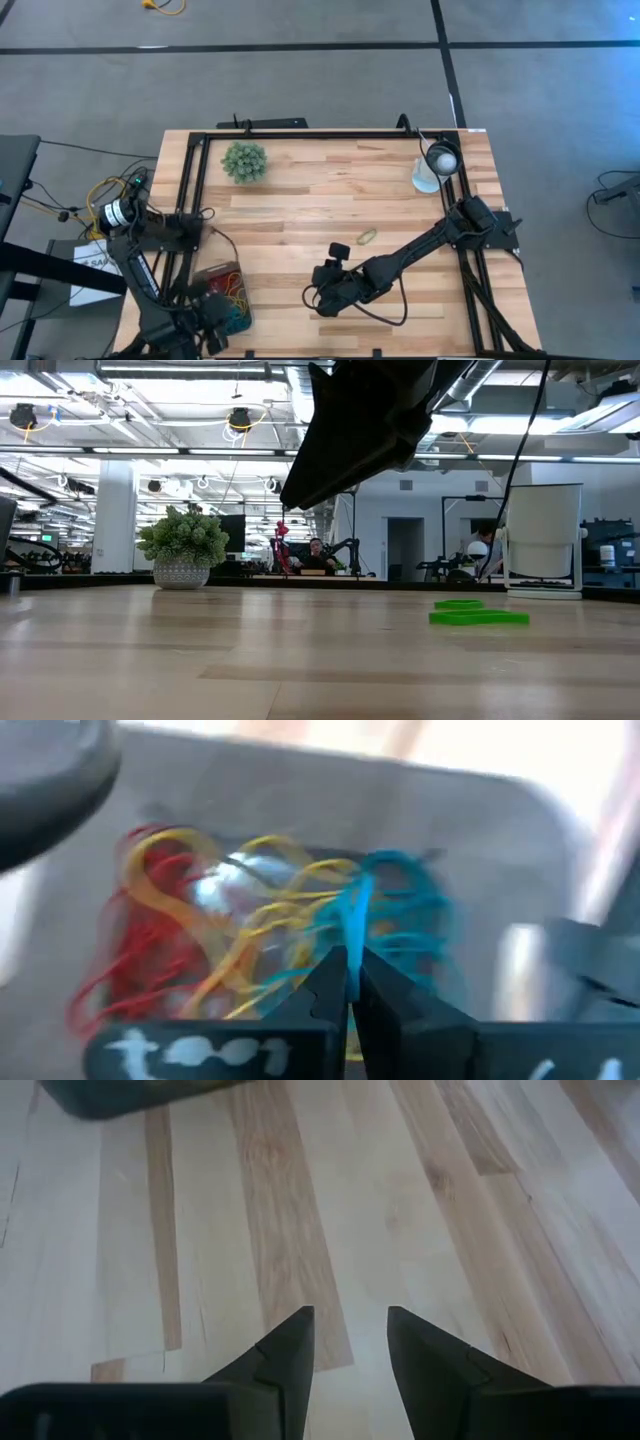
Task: Pick and place items into bin
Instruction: Put the blue rubber band into the black bin, then put the green rubber band into the black bin
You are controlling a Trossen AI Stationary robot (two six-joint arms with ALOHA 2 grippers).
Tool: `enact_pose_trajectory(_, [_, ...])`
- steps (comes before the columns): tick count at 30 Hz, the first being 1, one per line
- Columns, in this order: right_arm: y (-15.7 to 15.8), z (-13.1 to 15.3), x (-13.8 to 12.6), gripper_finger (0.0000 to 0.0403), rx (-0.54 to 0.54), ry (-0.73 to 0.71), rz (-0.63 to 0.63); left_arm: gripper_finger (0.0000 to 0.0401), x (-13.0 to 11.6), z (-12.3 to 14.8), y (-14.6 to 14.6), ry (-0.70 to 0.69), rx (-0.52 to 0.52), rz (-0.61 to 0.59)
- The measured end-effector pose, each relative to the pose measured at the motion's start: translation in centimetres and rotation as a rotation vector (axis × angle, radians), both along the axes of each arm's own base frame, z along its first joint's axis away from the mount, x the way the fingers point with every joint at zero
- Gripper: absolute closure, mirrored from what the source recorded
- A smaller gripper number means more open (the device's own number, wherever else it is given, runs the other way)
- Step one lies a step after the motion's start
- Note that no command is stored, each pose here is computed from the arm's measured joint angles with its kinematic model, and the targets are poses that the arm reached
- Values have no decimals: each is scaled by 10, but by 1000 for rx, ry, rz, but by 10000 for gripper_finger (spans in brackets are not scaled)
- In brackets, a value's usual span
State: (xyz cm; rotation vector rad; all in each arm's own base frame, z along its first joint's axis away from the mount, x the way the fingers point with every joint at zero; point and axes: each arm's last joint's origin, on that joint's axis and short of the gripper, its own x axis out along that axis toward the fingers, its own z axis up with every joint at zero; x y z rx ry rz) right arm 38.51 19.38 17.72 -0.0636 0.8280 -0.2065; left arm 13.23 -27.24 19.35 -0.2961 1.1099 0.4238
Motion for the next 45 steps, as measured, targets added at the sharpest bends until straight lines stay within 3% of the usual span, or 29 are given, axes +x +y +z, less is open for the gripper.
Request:
enact_pose_trajectory(8, [0, 0, 0, 280, 1, -1, 0, 401, 9, 2, -9, -125, -8, -119])
enact_pose_trajectory(15, [0, 0, 0, 280, 1, -1, 0, 393, 14, 1, -6, -89, -14, -121])
enact_pose_trajectory(25, [0, 0, 0, 280, 4, -1, -1, 335, 23, 1, 0, -77, 1, -98])
enact_pose_trajectory(30, [1, -2, 0, 280, 143, 29, -21, 316, 27, 1, 3, -81, 11, -93])
enact_pose_trajectory(33, [-4, -6, -5, 281, 106, 90, -32, 314, 31, 1, 5, -86, 6, -64])
enact_pose_trajectory(39, [-15, -16, -24, 289, 57, 279, -175, 314, 39, 2, 14, -137, 25, 52])
enact_pose_trajectory(45, [-22, -23, -48, 296, 23, 424, -353, 314, 47, 3, 24, -153, 95, 85])
